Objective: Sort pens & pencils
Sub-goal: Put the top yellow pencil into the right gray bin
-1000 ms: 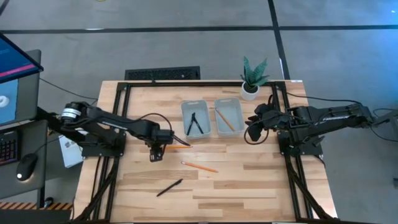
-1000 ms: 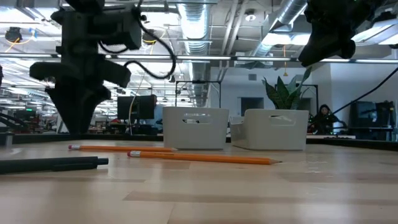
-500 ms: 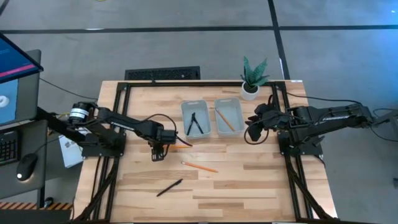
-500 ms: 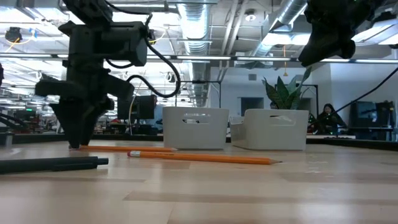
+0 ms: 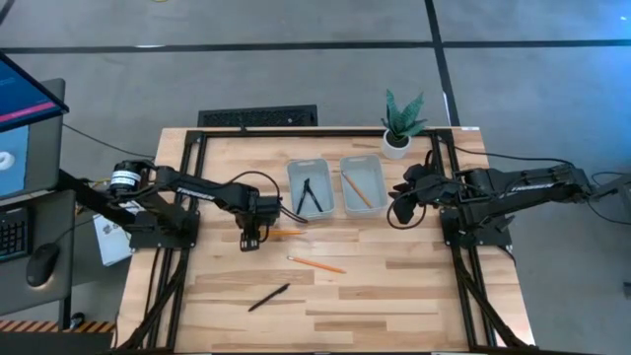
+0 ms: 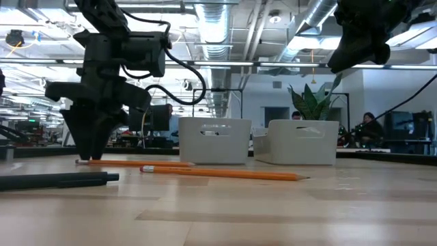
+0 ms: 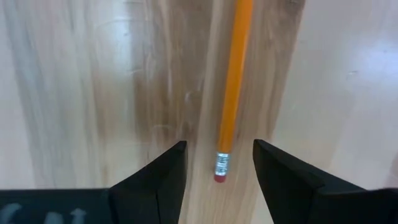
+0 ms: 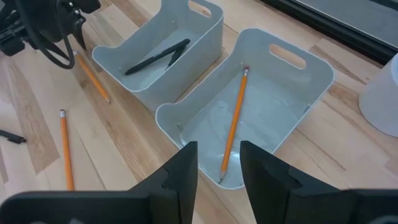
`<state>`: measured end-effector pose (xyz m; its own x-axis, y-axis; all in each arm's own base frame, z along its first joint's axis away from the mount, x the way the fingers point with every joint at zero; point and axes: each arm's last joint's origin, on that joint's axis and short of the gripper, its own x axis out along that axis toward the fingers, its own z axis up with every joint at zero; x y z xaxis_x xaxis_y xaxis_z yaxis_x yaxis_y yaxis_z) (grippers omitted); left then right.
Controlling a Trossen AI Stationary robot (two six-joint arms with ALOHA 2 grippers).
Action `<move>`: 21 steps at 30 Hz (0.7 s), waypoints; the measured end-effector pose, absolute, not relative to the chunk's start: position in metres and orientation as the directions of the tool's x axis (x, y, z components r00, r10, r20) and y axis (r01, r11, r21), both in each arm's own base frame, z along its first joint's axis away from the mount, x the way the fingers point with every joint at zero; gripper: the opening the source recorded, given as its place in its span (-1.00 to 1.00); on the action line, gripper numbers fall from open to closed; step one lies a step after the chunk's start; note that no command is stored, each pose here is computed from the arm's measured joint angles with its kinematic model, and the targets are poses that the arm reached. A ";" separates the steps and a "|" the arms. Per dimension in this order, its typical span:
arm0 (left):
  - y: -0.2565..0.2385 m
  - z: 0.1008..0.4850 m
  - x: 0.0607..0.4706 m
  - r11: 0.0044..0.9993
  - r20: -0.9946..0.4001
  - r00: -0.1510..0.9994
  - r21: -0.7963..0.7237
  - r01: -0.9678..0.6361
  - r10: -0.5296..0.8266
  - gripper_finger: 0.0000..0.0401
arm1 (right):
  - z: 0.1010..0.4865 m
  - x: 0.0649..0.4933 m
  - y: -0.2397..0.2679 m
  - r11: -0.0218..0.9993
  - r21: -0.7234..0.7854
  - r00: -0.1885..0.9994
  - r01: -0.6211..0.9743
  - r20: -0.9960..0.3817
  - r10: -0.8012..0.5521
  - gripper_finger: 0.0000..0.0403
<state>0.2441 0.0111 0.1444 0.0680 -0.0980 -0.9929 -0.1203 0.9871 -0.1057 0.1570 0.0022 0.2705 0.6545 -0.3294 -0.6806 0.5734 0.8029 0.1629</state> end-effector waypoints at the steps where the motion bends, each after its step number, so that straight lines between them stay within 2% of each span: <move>1: 0.012 0.144 0.244 0.988 -0.993 0.068 -0.103 -0.116 -0.096 -0.13 | 0.271 0.157 0.002 0.803 0.163 0.655 0.573 -0.680 -0.329 -0.30; 11: 0.010 0.140 0.245 0.991 -0.992 0.050 -0.123 -0.055 -0.120 -0.13 | 0.271 0.157 0.002 0.803 0.163 0.655 0.573 -0.680 -0.329 -0.29; 16: 0.010 0.130 0.248 0.990 -0.992 0.003 -0.123 -0.064 -0.123 -0.14 | 0.270 0.157 0.002 0.804 0.162 0.654 0.573 -0.681 -0.329 -0.30; 21: 0.011 0.130 0.248 0.990 -0.993 0.012 -0.119 -0.070 -0.118 -0.14 | 0.270 0.157 0.002 0.804 0.161 0.653 0.572 -0.683 -0.328 -0.29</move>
